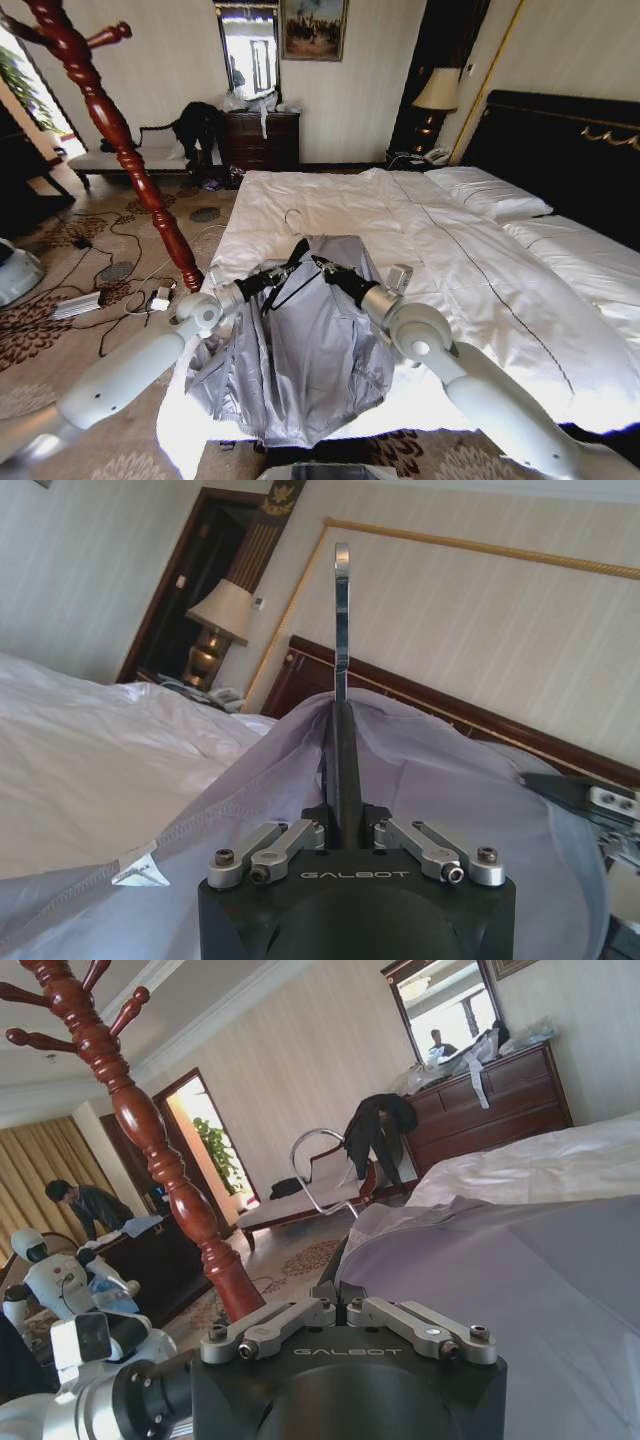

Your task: Pick up the clothes from the bed and hang them on the clothes hanger.

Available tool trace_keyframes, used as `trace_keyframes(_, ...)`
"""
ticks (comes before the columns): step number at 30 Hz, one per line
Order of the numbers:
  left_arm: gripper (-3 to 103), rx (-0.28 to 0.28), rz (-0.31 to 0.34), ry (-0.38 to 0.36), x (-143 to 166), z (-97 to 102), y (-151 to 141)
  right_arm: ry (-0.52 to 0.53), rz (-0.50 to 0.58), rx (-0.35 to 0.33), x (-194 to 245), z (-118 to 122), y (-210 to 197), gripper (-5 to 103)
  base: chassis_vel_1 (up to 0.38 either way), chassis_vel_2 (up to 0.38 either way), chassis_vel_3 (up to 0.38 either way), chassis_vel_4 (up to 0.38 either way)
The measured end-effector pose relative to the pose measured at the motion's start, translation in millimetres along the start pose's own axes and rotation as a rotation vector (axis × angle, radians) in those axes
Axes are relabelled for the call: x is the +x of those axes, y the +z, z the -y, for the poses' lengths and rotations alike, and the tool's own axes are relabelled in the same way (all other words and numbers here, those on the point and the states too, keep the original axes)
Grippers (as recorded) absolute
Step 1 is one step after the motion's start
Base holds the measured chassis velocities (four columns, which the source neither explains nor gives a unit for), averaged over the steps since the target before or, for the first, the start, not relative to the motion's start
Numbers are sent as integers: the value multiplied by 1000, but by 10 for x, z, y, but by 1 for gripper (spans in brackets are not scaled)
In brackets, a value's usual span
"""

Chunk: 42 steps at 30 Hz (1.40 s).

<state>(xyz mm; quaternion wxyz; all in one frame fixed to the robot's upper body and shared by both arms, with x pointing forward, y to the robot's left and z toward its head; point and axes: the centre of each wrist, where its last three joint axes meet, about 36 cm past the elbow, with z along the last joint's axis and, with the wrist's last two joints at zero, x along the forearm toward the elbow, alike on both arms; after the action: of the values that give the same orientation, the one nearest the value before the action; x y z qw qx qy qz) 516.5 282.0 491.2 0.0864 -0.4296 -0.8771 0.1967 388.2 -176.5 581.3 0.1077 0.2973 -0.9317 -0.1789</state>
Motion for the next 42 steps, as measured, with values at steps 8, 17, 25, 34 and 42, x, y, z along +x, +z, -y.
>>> trace_keyframes(8, 15, 19, -9, 19, -146, 189, 142, 1, -9, 16, -47, -15, 77, 0, 0, 0, 0, 0)
trace_keyframes(17, 15, 7, -12, 47, -144, 370, 111, 58, -9, 55, -162, 90, 232, 0, 0, 0, 0, 0)
trace_keyframes(25, 15, -5, 7, 31, -77, 348, 22, 63, -63, 143, -81, 93, 553, -2, 0, 0, 0, 0)
trace_keyframes(34, 15, -20, 7, 25, 60, 376, -17, 71, -63, 147, 75, 73, 559, 27, 0, 0, 0, 0)
trace_keyframes(42, 15, -32, 14, 19, 155, 409, -42, 112, -6, 175, 174, 167, 413, 55, 0, 0, 0, 0)
